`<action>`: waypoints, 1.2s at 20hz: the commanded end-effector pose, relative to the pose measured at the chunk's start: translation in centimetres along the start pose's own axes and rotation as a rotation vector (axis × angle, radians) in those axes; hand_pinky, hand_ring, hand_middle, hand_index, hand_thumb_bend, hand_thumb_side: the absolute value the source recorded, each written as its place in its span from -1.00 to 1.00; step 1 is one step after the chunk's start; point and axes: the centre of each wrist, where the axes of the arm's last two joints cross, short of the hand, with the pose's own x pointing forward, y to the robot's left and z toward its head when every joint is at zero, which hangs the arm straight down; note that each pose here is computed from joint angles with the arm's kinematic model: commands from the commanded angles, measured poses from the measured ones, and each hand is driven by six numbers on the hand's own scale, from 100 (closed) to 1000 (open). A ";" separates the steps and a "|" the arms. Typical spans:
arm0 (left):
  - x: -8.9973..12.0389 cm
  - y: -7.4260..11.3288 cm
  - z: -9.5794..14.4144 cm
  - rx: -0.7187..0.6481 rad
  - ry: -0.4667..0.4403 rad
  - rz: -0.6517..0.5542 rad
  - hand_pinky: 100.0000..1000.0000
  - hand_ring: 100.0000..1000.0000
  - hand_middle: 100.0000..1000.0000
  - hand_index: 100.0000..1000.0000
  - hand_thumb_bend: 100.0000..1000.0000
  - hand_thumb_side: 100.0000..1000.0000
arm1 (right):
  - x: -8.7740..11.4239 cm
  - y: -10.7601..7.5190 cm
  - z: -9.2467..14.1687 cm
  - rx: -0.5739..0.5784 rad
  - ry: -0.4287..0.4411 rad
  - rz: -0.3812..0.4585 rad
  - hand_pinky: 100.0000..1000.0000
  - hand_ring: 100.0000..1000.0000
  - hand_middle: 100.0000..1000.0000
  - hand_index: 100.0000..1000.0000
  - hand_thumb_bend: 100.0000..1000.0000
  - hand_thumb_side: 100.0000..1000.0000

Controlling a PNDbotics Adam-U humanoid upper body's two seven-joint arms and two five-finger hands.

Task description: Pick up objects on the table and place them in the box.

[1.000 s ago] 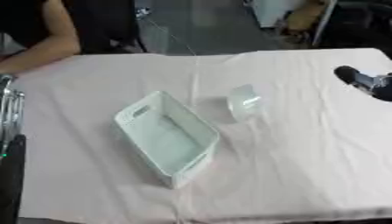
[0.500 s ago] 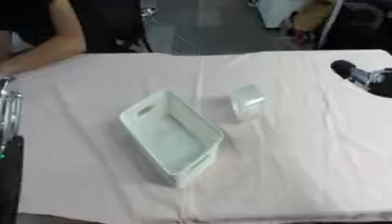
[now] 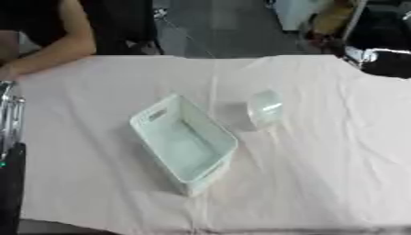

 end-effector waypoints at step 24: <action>0.6 -0.5 -0.8 -0.019 -0.026 0.037 0.00 0.11 0.23 0.53 -0.87 0.35 | -2.1 10.3 -4.4 0.100 0.010 -0.135 0.94 1.00 1.00 1.00 -0.03 0.32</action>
